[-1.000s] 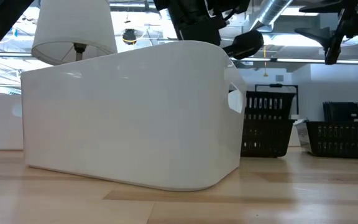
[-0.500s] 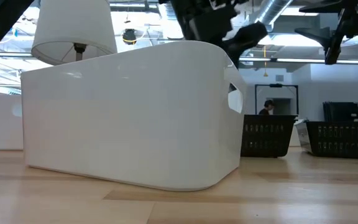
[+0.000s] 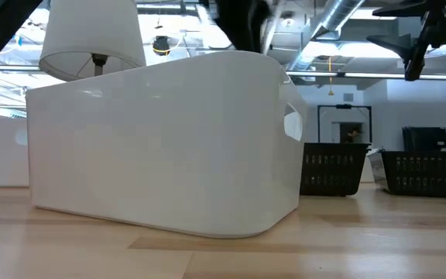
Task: Stack baskets by color
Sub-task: Stack the bottom left orange bin on top of the top orange bin
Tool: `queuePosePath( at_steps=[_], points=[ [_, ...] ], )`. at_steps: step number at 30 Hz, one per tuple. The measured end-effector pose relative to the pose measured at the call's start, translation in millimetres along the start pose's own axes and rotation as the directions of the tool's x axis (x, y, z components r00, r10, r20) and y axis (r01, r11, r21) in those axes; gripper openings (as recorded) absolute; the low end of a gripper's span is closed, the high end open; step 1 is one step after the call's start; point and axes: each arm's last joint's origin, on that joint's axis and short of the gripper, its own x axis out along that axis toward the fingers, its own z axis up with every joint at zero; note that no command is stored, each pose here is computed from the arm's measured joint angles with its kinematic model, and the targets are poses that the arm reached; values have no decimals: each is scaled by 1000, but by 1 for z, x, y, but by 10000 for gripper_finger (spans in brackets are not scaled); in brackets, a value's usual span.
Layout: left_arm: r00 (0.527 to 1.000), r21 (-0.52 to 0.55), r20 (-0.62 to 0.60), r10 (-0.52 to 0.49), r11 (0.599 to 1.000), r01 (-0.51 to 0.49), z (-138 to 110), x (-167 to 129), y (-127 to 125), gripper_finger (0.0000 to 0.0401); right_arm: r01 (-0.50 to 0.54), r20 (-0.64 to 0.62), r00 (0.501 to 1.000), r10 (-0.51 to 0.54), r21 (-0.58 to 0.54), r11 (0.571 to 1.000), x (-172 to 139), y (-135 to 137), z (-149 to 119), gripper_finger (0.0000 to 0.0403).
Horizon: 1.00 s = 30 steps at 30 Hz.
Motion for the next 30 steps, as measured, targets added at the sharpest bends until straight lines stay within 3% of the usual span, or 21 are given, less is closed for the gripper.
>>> queuePosePath(
  at_steps=[3,5,9,12,15,18,21,24,26,30],
  points=[
    [994,-289,-74,-86,955,61,-14,-15,-6,211,0,1,1000,0,1,1000,0,0,0,225],
    [986,-436,-119,-119,898,55,-21,-21,-14,203,-1,2,1000,1,2,1000,0,0,0,225],
    [986,-637,-64,-151,767,76,-23,-42,-35,184,-3,8,1000,3,7,1000,0,0,1,225],
    [988,-702,-75,-132,711,42,-26,-51,-50,170,-5,11,1000,5,9,1000,0,1,1,225],
    [981,-757,-83,-177,651,54,-29,-52,-59,158,-3,7,1000,3,6,1000,0,0,1,225],
    [974,-785,-100,-204,617,49,-40,-58,-69,152,-3,8,1000,3,6,1000,0,0,1,225],
    [972,-832,-141,-187,555,-14,-54,-60,-84,151,-2,7,1000,2,5,1000,0,0,1,225],
    [978,-873,-181,-100,474,-113,-75,-66,-94,151,-2,7,1000,2,6,1000,0,0,1,225],
    [976,-889,-209,-55,426,-166,-90,-65,-92,151,-2,7,1000,2,5,1000,0,0,1,225],
    [989,-910,-146,13,391,-139,-106,-50,-71,151,-1,8,1000,1,5,1000,0,0,1,225]
  ],
)
